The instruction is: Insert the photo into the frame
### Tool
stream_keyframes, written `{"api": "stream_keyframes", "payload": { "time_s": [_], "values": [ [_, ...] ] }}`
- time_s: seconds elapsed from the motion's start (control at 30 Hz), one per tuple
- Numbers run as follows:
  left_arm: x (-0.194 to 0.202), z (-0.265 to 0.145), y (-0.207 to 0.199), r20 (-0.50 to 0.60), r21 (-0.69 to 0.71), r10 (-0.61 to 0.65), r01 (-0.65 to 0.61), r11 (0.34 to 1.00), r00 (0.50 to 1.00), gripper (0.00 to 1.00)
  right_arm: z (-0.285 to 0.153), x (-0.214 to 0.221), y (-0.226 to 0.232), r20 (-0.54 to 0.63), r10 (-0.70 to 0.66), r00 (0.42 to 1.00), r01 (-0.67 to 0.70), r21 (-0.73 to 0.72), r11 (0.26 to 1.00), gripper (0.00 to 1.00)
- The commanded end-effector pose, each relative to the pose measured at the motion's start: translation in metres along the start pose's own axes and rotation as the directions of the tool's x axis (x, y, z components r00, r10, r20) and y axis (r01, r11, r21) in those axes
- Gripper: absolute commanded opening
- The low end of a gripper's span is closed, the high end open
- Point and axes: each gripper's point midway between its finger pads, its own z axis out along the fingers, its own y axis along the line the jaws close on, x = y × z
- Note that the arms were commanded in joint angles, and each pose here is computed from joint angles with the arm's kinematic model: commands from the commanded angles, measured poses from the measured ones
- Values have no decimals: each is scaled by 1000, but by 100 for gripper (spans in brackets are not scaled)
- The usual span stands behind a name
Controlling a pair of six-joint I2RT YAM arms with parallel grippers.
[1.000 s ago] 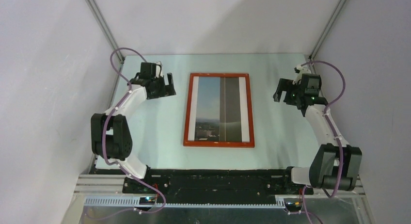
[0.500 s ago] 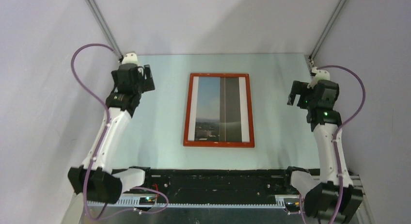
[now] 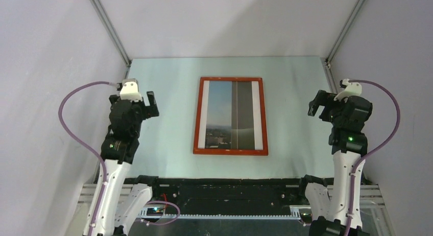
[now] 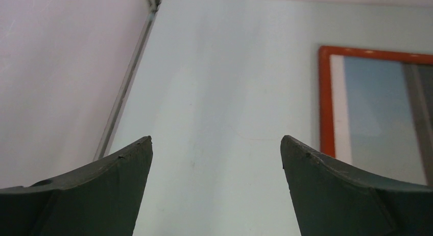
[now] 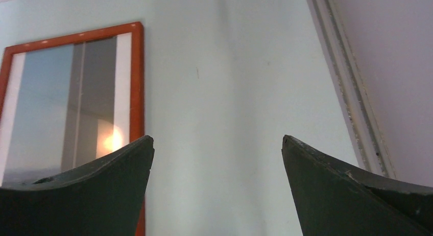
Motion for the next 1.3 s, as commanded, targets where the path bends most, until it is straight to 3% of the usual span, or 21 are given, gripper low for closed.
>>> {"api": "stream_keyframes", "payload": {
  "time_s": [0.0,0.17,0.4,0.8,1.27],
  "values": [
    [-15,-13,-22,102,158,25,-41,987,994,100,-6,3,18,1,18,1000,-18,-95,995,99],
    [-6,-16,-25,164,176,-30,1,984,986,100,-7,5,27,9,-15,1000,16,-136,991,99],
    [3,-16,-4,290,76,-178,163,984,940,100,-14,2,28,76,-113,991,120,-89,989,99],
    [-3,-24,0,253,56,5,-19,998,968,100,-10,5,29,108,-175,979,181,-48,982,100],
    [9,-16,-4,218,66,-31,17,998,975,100,-8,10,36,102,-188,977,197,-87,977,99]
  ]
}}
